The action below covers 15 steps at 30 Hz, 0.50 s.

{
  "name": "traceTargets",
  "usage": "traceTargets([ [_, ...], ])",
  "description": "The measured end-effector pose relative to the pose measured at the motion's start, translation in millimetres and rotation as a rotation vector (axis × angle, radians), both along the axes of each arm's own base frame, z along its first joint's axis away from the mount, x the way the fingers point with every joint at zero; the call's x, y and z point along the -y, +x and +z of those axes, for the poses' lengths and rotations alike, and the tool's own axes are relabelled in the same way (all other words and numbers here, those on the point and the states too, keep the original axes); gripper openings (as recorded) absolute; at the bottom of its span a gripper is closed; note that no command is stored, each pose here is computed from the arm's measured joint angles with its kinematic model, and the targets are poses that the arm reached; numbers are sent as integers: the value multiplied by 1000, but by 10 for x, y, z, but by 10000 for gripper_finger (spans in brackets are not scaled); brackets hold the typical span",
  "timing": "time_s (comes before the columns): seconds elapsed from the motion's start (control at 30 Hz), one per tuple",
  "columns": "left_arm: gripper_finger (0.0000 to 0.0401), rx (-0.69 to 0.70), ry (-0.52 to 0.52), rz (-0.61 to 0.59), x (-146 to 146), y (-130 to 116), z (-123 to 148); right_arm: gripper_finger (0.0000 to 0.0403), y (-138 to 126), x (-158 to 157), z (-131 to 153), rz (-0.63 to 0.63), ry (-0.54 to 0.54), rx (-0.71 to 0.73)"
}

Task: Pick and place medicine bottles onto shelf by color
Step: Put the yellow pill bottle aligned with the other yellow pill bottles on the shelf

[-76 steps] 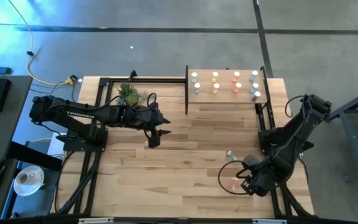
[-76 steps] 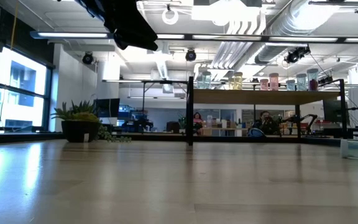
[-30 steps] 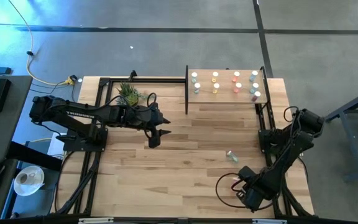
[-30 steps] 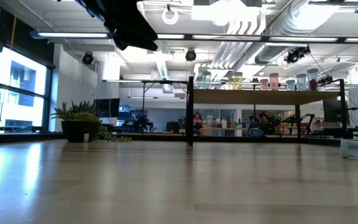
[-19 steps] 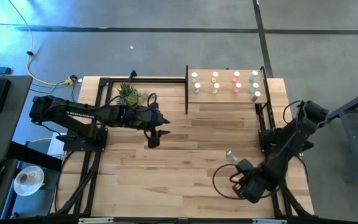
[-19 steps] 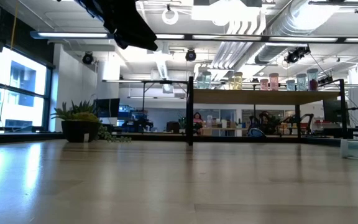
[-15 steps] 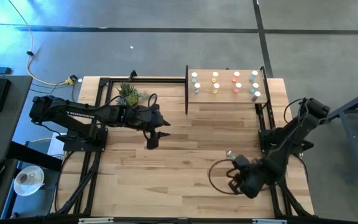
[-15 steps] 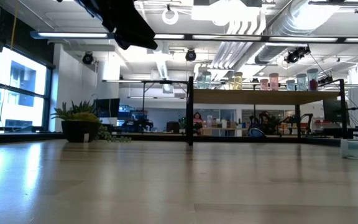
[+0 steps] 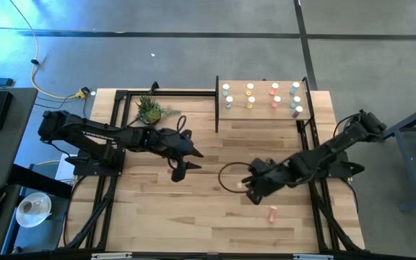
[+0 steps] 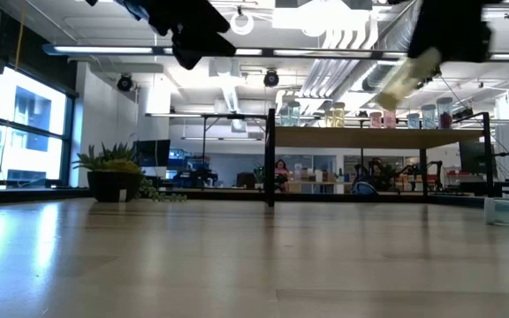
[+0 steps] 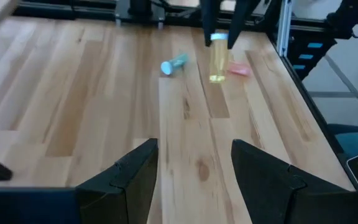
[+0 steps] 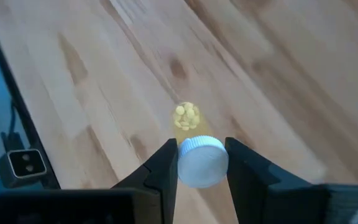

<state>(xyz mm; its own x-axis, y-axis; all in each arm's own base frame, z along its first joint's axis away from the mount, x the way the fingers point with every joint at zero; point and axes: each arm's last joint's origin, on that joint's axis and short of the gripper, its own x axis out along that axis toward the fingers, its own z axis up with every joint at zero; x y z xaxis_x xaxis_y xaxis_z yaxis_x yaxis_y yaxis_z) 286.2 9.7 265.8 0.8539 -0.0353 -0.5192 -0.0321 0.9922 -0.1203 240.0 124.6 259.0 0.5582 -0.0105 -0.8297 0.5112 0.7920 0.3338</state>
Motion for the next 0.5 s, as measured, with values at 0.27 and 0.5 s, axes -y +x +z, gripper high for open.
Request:
traceTargets([
  [0.27, 193, 28, -9, -18, 37, 214, -168, 98, 236, 224, 81, 125, -60, 123],
  [0.5, 193, 76, -10, -20, 42, 376, -286, 98, 372, 366, 150, 199, -86, 219],
])
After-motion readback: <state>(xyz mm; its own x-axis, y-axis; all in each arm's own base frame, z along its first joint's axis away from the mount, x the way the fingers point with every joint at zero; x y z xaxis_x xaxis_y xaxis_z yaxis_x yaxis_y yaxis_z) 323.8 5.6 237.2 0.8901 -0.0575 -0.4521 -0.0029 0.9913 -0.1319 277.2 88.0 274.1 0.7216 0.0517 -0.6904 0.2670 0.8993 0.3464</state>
